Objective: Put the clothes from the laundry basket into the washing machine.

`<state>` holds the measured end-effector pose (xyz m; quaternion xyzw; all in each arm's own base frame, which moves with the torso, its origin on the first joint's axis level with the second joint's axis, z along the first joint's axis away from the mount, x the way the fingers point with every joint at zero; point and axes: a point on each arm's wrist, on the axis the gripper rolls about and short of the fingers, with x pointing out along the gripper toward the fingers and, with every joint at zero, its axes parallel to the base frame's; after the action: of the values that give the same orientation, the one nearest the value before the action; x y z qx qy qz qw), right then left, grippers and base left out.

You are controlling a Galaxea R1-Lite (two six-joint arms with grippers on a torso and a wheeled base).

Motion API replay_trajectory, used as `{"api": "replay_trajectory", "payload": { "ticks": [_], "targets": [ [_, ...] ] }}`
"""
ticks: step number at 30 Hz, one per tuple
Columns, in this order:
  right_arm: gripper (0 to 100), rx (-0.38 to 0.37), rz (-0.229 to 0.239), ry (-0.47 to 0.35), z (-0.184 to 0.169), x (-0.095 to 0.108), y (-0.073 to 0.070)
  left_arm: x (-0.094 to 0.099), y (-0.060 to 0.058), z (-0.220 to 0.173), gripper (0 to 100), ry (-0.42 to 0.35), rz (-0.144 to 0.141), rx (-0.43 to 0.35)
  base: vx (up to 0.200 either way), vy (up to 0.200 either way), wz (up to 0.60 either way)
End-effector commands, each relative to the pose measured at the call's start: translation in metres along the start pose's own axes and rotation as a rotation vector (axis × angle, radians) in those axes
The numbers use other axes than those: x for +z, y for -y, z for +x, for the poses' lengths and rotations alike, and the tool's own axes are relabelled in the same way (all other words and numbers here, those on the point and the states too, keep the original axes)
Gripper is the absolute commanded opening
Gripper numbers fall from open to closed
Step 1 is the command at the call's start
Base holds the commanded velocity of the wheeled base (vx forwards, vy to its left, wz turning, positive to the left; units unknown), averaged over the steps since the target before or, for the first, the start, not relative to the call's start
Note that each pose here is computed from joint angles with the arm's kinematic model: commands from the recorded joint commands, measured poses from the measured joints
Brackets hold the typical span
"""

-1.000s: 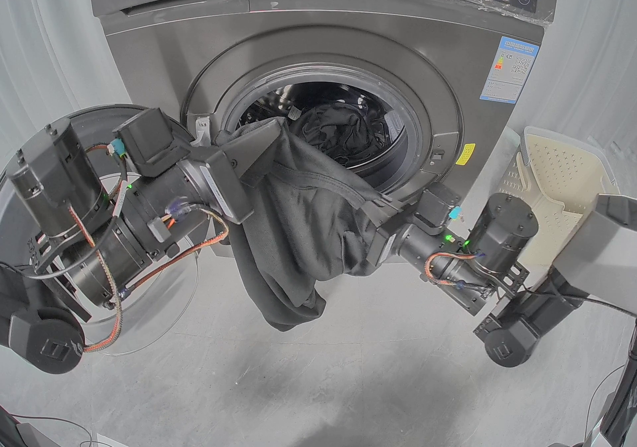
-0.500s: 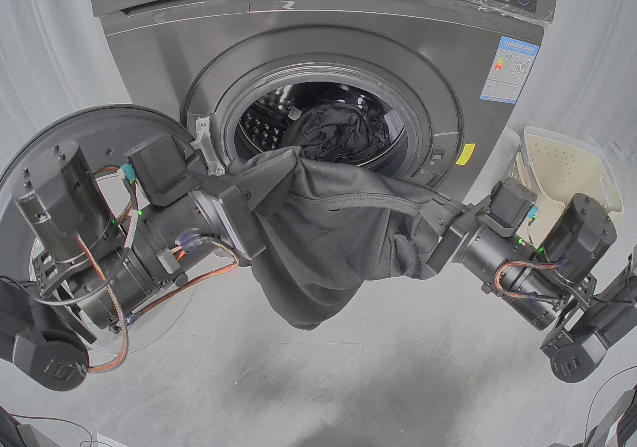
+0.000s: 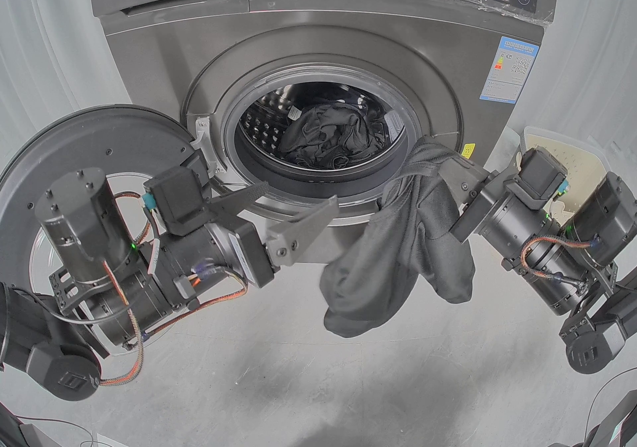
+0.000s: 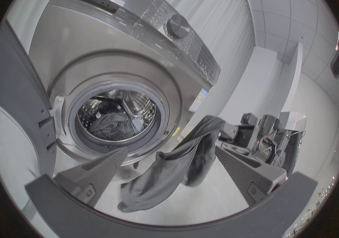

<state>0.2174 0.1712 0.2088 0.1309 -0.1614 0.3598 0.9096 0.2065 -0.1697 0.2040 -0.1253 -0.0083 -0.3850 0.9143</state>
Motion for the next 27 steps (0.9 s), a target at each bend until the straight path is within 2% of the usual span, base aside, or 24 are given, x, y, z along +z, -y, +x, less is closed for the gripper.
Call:
{"api": "replay_trajectory", "payload": {
  "ticks": [1,8,14,17,21,27],
  "targets": [
    [0,0.005,0.000,0.015,0.000,0.004,-0.001,-0.016,-0.003,0.000,100,-0.060,-0.003,0.014,0.000,0.000,0.00],
    [0,0.018,-0.005,0.026,-0.003,0.010,0.000,-0.052,-0.016,0.005,100,-0.192,-0.007,0.059,0.000,0.000,0.00],
    [0,0.028,-0.009,0.041,-0.005,0.017,0.000,-0.062,-0.021,0.009,100,-0.227,-0.005,0.070,0.000,0.000,0.00],
    [0,0.026,-0.009,0.043,-0.004,0.017,0.000,-0.072,-0.024,0.010,100,-0.267,0.019,0.073,0.000,0.000,0.00],
    [0,0.031,-0.007,0.047,-0.003,0.017,-0.001,-0.085,-0.026,0.008,100,-0.312,0.019,0.076,0.000,0.000,0.00],
    [0,0.037,-0.005,0.051,-0.002,0.018,-0.003,-0.099,-0.031,0.018,100,-0.309,0.021,0.076,0.000,0.000,0.00]
  ]
}}
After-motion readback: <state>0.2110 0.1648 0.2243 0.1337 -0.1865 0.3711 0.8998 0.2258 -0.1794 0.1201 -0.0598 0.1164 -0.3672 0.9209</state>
